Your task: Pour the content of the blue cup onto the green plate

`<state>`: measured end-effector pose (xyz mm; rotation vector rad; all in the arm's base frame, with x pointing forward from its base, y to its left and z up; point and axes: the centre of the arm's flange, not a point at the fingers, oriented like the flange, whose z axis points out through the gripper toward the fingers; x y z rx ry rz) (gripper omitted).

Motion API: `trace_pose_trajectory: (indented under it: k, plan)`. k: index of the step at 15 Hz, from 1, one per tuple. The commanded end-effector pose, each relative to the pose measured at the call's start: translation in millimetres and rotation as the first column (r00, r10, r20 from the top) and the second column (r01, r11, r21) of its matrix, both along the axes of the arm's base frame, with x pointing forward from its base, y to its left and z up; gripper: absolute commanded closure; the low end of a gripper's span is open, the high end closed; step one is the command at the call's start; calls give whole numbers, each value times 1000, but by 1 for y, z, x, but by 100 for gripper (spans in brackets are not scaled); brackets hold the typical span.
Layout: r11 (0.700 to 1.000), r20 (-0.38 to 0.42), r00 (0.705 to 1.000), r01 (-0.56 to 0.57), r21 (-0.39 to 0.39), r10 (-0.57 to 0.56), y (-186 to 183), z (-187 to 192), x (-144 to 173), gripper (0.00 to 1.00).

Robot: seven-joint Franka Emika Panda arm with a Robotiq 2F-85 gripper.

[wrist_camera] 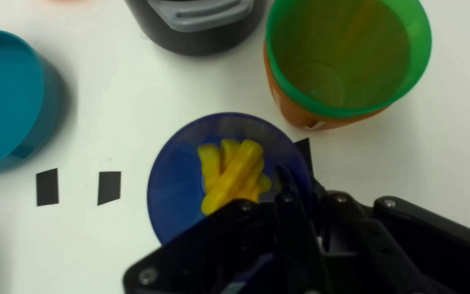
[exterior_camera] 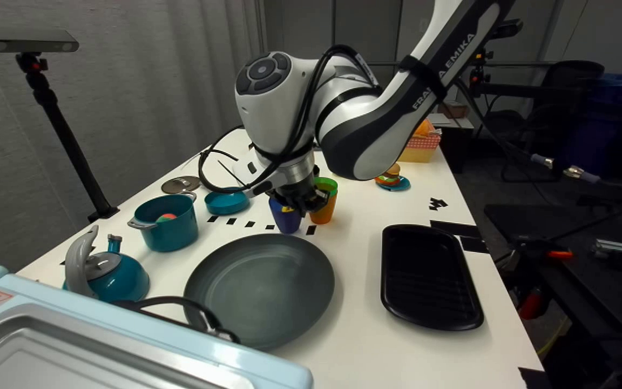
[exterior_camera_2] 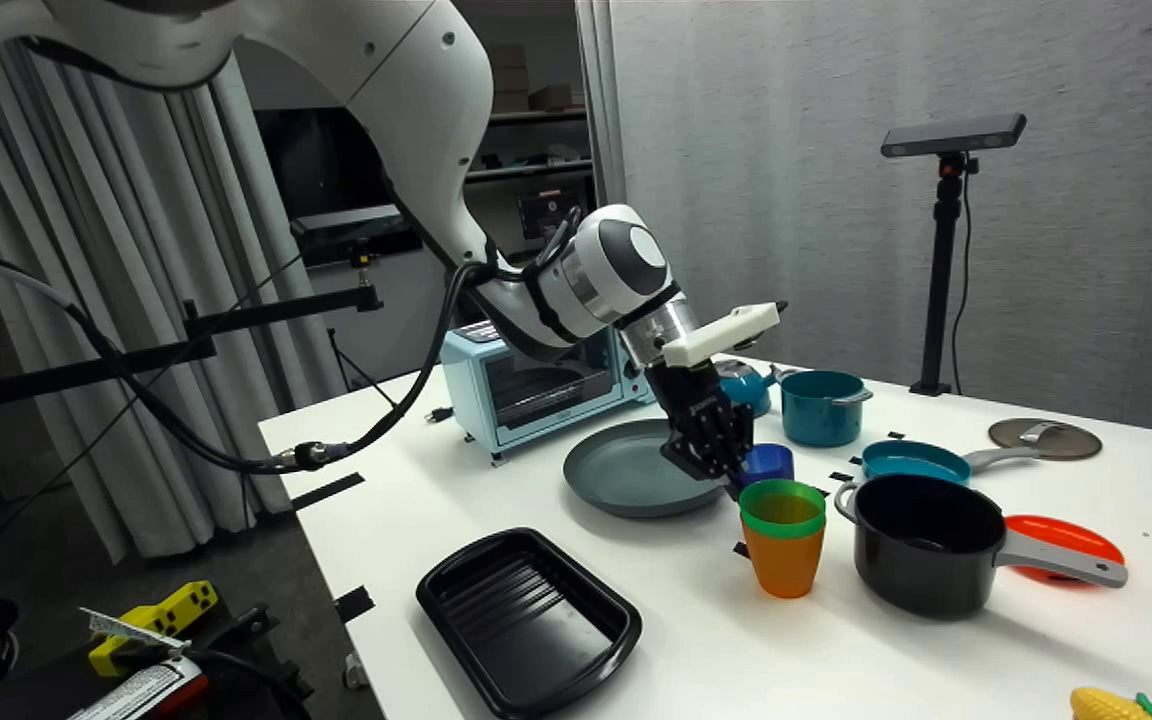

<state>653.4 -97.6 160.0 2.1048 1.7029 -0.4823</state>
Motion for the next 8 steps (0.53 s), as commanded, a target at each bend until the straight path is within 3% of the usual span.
trace_pose_trajectory:
  k: [1, 8]
  plan:
    - [997, 59, 996, -62, -38, 64, -4, -3, 2, 98]
    - [972, 62, 978, -188, -142, 198, -12, -2, 5, 98]
